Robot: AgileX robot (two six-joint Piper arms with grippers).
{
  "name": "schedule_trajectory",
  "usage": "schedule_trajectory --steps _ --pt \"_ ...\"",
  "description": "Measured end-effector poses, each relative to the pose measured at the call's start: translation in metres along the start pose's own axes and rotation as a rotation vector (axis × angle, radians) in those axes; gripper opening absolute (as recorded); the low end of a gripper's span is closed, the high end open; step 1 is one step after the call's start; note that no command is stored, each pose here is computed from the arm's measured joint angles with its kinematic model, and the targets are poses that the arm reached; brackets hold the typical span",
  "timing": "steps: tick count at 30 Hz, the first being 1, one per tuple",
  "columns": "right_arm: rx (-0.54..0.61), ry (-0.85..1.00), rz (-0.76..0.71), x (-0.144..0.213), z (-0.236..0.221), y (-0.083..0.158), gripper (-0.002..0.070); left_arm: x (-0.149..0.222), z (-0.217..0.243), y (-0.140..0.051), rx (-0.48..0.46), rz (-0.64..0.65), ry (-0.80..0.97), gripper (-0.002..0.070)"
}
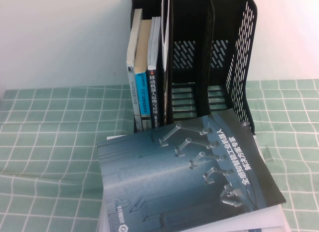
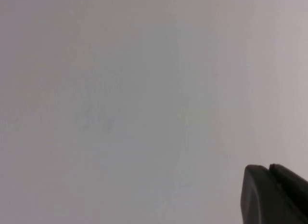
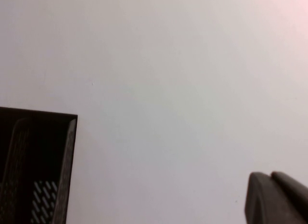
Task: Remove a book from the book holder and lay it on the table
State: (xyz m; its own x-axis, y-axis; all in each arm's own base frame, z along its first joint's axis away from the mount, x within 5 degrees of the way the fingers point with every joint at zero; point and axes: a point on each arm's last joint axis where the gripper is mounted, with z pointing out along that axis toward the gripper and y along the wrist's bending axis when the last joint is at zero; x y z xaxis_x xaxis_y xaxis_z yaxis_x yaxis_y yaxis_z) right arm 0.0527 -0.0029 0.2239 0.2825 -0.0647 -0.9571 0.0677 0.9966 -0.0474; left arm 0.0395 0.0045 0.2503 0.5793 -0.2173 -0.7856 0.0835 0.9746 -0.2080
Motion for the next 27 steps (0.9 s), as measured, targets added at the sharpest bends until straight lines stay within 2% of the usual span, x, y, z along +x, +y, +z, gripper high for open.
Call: schedule_trajectory --steps 2,5,11,15,20,24,27 --pt "0.008 -0.026 -0.014 -0.002 0.0 -0.001 -0.0002 0.005 0.0 0.002 -0.029 -0.031 0.06 -0.0003" --pt "0.031 -0.068 -0.033 -0.006 0.0 -0.003 -0.0002 0.005 0.005 -0.001 -0.048 -0.003 0.269 -0.0003" --pt "-0.015 0.086 -0.096 -0.033 0.003 -0.001 -0.0002 -0.031 0.025 -0.015 -0.035 0.062 0.526 -0.0003" --pt "-0.06 0.21 -0.171 -0.058 0.016 0.0 -0.0002 -0.049 0.047 -0.019 -0.039 0.135 0.584 -0.0003" --pt "-0.144 0.47 -0.261 -0.057 0.046 0.002 -0.0002 -0.037 0.069 -0.016 -0.041 0.173 0.588 -0.0003" --pt "-0.175 0.604 -0.246 -0.041 0.071 0.004 -0.0002 -0.017 0.085 -0.012 -0.076 0.068 0.622 -0.0003" --pt "-0.158 0.549 -0.207 -0.038 0.089 0.006 -0.0002 -0.004 0.101 -0.01 -0.127 -0.033 0.693 -0.0003"
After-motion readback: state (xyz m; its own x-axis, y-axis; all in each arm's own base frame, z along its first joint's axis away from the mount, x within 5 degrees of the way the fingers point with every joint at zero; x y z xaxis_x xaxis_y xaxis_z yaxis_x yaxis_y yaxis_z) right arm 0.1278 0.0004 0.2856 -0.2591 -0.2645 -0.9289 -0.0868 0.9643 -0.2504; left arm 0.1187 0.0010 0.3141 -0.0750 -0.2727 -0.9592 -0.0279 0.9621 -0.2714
